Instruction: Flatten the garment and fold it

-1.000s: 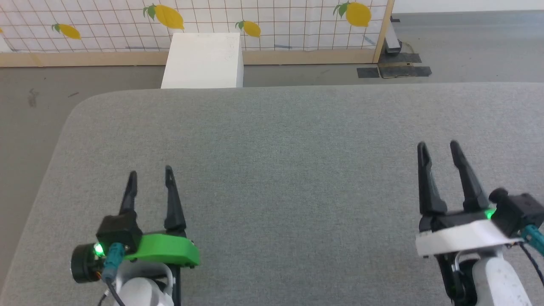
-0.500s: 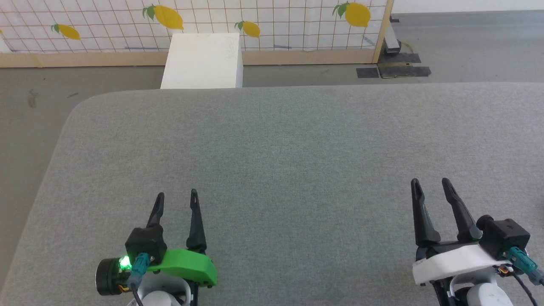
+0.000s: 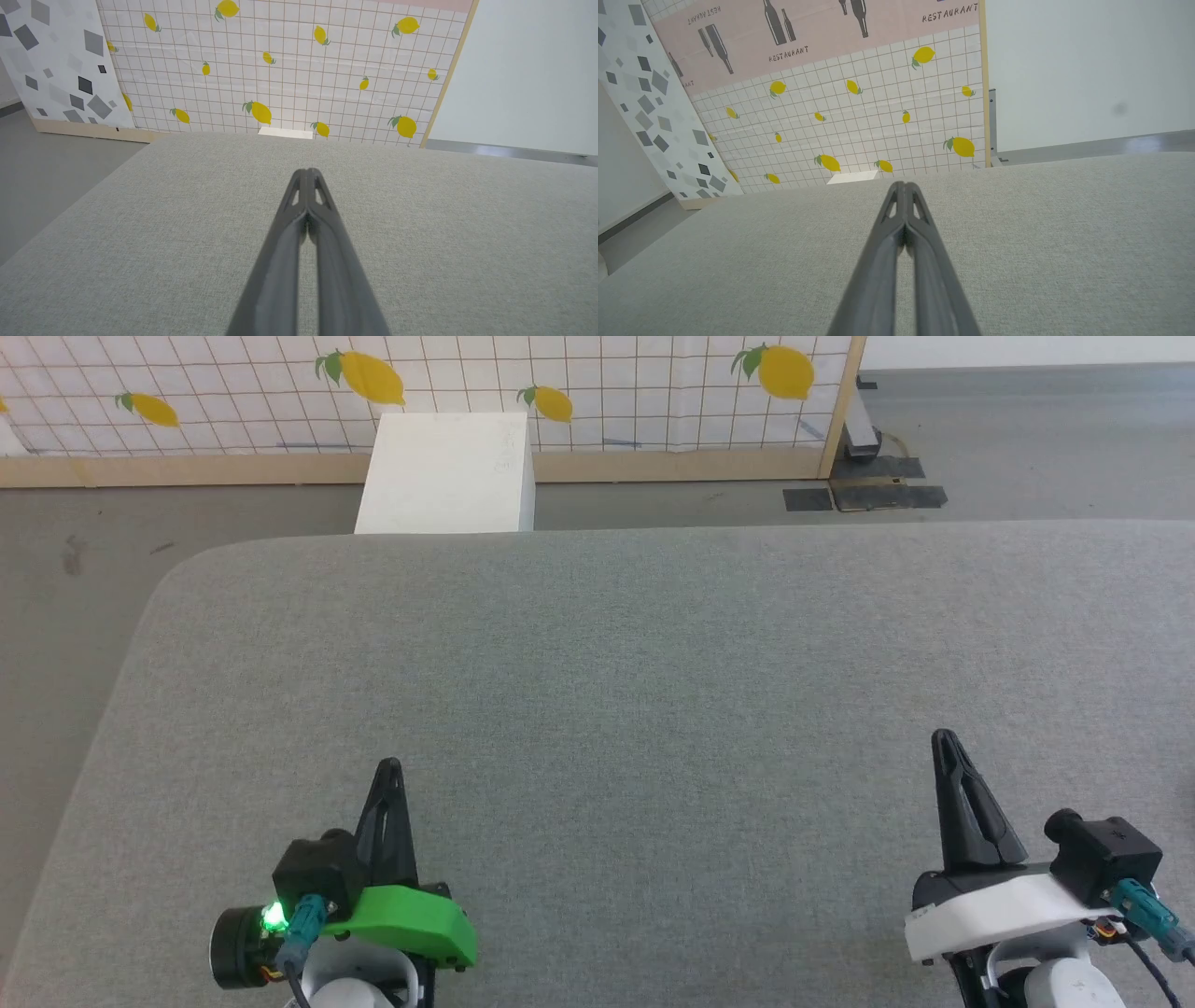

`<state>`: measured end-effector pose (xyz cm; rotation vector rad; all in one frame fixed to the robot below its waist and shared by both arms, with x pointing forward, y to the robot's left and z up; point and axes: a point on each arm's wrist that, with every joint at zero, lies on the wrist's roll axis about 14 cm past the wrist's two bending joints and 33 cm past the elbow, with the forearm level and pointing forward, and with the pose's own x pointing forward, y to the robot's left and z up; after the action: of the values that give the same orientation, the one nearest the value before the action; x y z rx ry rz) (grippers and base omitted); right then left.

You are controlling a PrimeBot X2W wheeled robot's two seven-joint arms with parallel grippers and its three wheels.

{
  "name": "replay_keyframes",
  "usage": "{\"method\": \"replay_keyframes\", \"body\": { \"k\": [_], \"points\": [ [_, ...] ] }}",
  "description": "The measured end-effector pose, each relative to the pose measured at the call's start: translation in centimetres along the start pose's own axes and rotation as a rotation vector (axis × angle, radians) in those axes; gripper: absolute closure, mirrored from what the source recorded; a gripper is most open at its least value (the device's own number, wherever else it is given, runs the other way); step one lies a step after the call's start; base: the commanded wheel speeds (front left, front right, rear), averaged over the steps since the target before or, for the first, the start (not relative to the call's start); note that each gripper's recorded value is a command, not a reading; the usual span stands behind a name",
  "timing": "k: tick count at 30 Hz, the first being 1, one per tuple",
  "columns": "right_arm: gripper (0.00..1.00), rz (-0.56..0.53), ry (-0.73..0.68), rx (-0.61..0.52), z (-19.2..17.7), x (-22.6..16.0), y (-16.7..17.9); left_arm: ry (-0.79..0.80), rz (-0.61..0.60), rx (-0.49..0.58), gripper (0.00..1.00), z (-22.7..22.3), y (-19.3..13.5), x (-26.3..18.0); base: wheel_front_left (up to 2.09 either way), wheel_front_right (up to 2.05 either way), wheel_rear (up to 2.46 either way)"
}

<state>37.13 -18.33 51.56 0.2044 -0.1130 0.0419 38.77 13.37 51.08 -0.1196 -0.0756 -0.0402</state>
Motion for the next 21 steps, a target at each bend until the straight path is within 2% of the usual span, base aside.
{"method": "replay_keyframes", "body": {
  "k": [21],
  "points": [
    [1.00, 0.024, 0.022, -0.036, 0.17, 0.25, 0.61, 0.005, 0.003, 0.016, 1.00, 0.65, 0.64, 0.02, 0.00, 0.00, 0.00]
  ]
}}
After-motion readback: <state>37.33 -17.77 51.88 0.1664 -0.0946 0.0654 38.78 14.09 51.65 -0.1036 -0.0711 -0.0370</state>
